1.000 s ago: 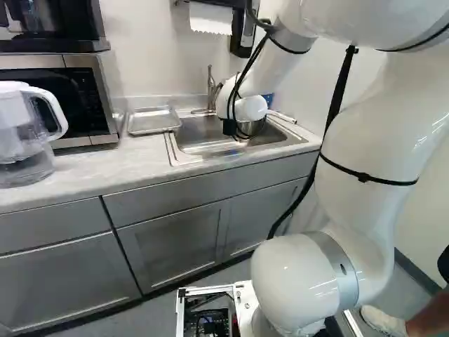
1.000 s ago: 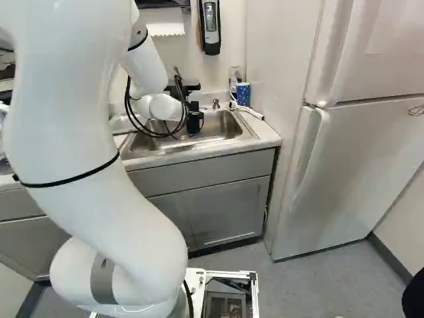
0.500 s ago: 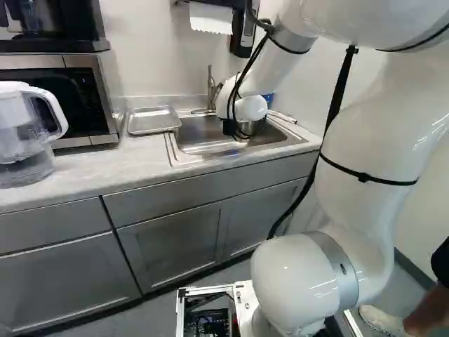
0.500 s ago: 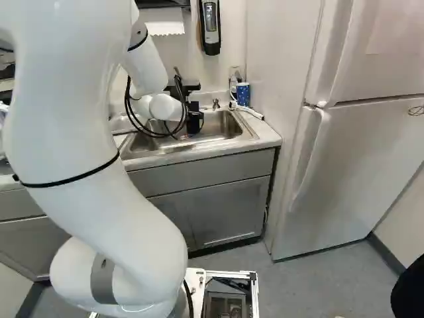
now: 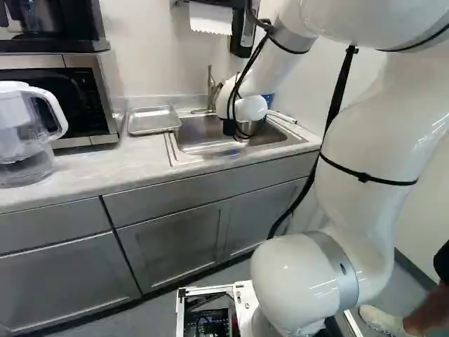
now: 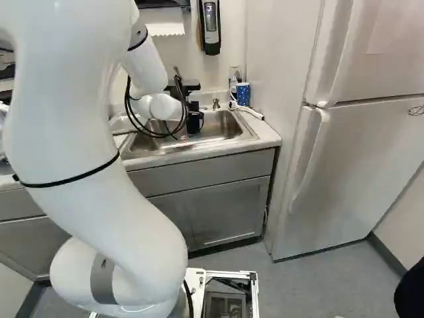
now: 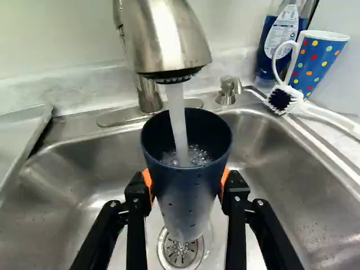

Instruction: Rinse the cup and place it in the tray

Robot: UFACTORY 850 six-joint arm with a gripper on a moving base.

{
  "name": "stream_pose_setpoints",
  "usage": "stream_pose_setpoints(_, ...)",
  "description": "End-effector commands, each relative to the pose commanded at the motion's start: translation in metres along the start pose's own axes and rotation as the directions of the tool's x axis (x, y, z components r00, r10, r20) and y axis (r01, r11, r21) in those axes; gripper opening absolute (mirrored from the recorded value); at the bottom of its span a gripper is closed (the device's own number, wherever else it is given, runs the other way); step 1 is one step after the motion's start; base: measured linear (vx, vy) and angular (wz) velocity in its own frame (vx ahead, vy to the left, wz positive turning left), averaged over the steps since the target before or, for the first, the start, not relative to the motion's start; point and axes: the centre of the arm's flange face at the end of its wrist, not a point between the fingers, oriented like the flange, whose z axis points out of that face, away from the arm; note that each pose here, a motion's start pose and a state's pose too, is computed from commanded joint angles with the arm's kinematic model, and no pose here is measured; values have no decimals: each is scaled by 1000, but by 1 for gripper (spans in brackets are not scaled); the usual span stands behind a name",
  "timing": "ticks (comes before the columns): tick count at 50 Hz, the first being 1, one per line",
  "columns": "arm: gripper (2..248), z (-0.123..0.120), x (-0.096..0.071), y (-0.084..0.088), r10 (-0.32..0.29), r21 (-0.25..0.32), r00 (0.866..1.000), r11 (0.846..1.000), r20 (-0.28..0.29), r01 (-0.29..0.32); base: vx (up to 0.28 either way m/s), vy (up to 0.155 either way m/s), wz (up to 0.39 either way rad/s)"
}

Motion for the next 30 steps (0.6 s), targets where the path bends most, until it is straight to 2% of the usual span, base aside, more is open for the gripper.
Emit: stream_pose_setpoints(30,125,0,0,0,0,0,1000,1000,0,0,0,0,0)
